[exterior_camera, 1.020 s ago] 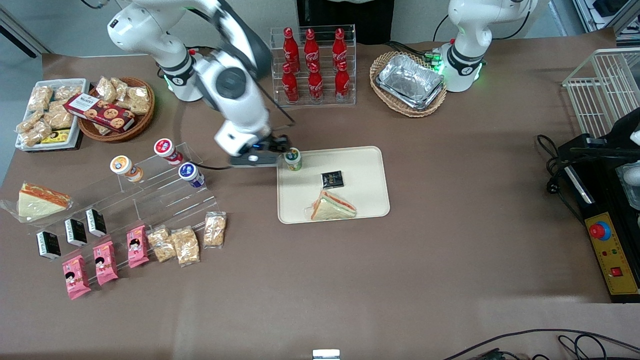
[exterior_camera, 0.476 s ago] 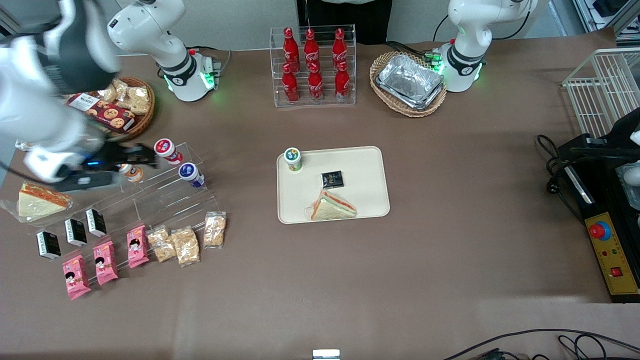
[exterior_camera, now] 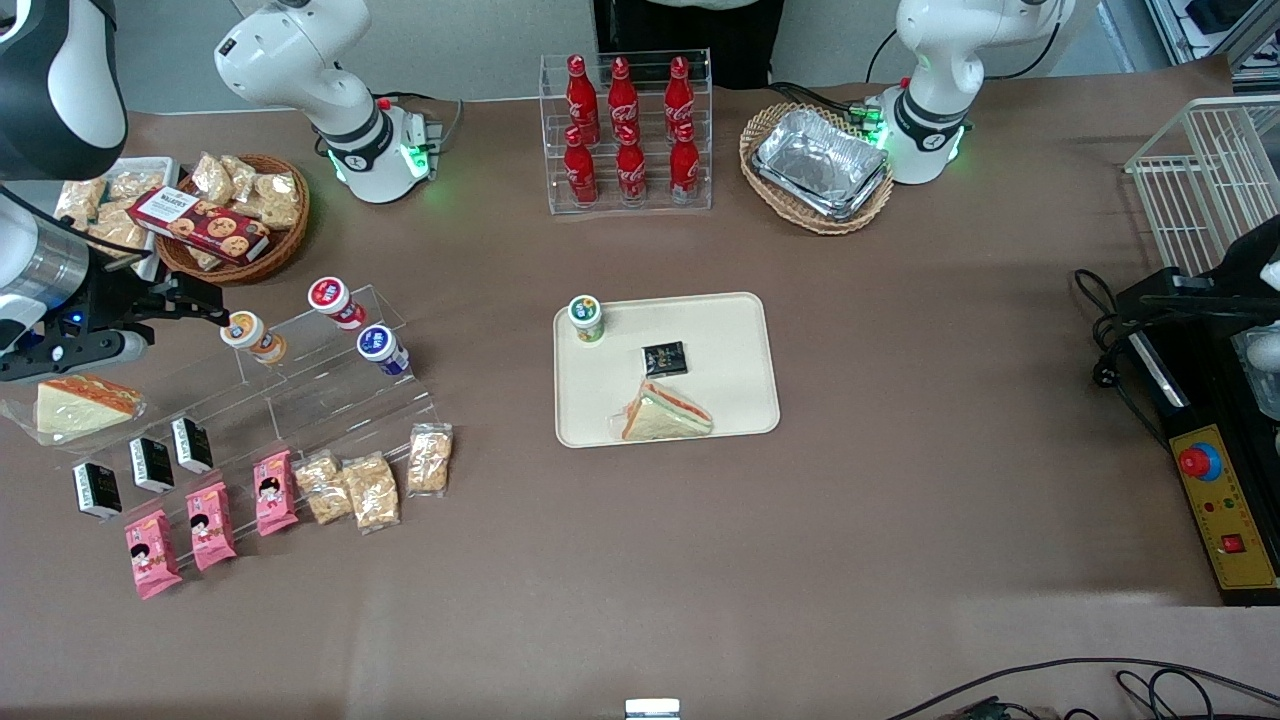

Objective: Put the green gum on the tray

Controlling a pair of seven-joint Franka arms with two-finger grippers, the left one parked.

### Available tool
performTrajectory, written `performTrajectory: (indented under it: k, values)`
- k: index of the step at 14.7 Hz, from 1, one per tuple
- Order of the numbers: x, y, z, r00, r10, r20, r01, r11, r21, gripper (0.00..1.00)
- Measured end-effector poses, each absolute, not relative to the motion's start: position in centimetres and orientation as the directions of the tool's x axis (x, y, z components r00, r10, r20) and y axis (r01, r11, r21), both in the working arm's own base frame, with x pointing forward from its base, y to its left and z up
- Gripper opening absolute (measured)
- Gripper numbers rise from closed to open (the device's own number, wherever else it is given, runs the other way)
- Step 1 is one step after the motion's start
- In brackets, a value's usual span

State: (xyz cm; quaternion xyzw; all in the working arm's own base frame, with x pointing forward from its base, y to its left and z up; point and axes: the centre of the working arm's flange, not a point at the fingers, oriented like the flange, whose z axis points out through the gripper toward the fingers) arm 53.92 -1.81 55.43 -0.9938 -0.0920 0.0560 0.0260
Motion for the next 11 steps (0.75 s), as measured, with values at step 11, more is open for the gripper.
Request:
performTrajectory:
  k: [11]
  values:
    - [54.6,-1.0,58.1,0.996,0.072,-0.058,0.071,-0.997,-0.018,1.0]
